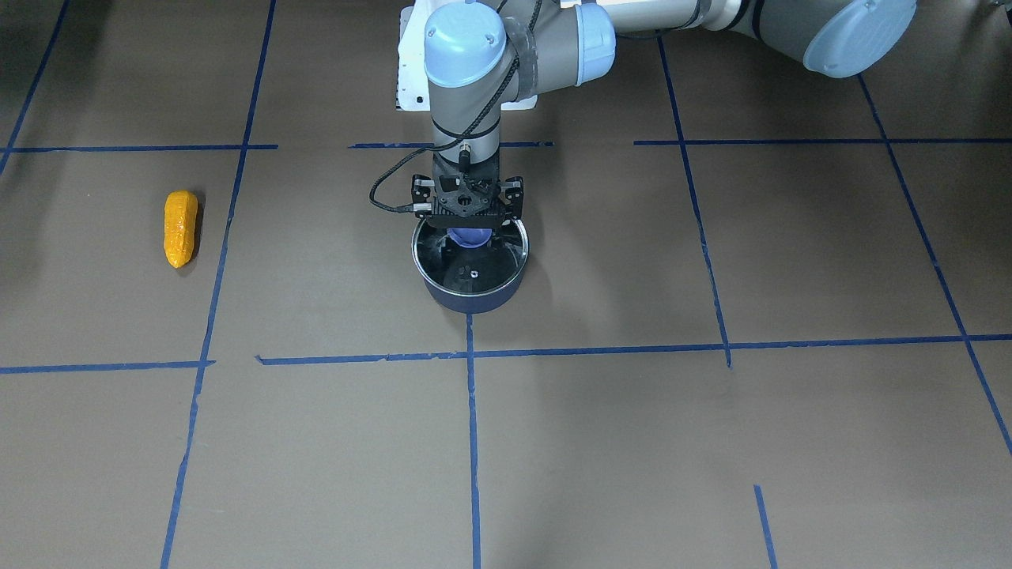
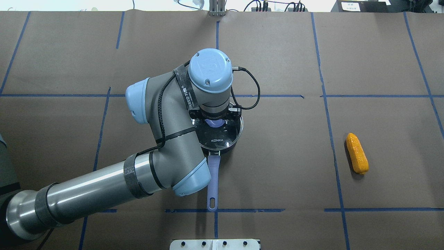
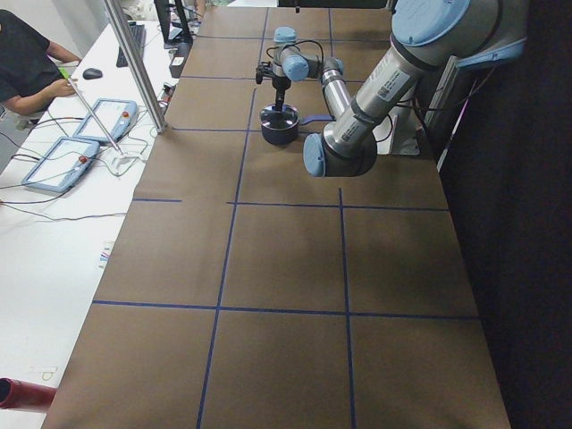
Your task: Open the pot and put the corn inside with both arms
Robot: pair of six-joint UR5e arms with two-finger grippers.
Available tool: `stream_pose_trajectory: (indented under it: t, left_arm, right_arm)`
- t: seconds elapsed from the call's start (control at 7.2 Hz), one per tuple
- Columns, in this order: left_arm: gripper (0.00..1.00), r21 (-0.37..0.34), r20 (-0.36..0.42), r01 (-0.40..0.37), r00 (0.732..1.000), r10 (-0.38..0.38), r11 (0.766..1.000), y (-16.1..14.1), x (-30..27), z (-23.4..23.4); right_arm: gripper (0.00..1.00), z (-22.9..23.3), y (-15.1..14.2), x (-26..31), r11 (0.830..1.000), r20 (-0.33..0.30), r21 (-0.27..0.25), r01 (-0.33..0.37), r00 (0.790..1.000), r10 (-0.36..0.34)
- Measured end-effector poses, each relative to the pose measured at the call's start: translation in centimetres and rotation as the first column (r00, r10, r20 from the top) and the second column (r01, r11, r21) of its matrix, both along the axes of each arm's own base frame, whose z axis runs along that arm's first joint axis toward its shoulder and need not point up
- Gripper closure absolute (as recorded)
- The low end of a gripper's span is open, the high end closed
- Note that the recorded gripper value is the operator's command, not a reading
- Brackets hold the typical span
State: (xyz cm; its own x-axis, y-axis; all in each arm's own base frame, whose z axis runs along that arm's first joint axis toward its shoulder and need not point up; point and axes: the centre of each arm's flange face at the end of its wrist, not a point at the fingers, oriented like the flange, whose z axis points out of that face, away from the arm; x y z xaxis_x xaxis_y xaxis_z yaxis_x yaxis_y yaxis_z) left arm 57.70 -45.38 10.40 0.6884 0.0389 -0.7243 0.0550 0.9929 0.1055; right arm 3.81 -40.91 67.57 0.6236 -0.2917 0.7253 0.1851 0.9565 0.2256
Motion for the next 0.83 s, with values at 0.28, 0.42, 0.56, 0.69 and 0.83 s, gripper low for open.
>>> stream_pose_trajectory:
  t: [0.28,0.42,0.56,0.69,0.83]
  left_arm:
    - [1.00,0.012,-0.021,0.014,1.000,-0.014,1.000,0.1,-2.2,-0.6]
    - [1.00,0.021,-0.037,0.030,0.999,-0.030,0.999,0.4,-5.2,0.4]
    - [1.00,0.040,-0.041,0.036,0.999,-0.035,0.999,1.1,-8.7,2.6]
    - [1.00,0.075,-0.029,0.020,0.999,-0.018,0.997,1.8,-11.9,5.3]
    - [1.00,0.098,0.000,-0.005,1.000,0.005,0.995,2.4,-14.3,8.6]
  right_arm:
    - [0.00,0.0,0.0,0.0,1.000,0.000,-0.001,0.001,1.000,-0.001]
    - [0.00,0.1,0.0,0.0,1.000,0.000,-0.001,0.001,1.000,-0.001]
    - [0.00,0.1,0.0,-0.1,1.000,0.000,-0.001,0.002,1.000,-0.002]
    - [0.00,0.1,0.0,-0.1,1.000,0.000,-0.001,0.003,1.000,-0.003]
    - [0.00,0.1,0.0,-0.3,1.000,0.000,-0.002,0.007,1.000,-0.007]
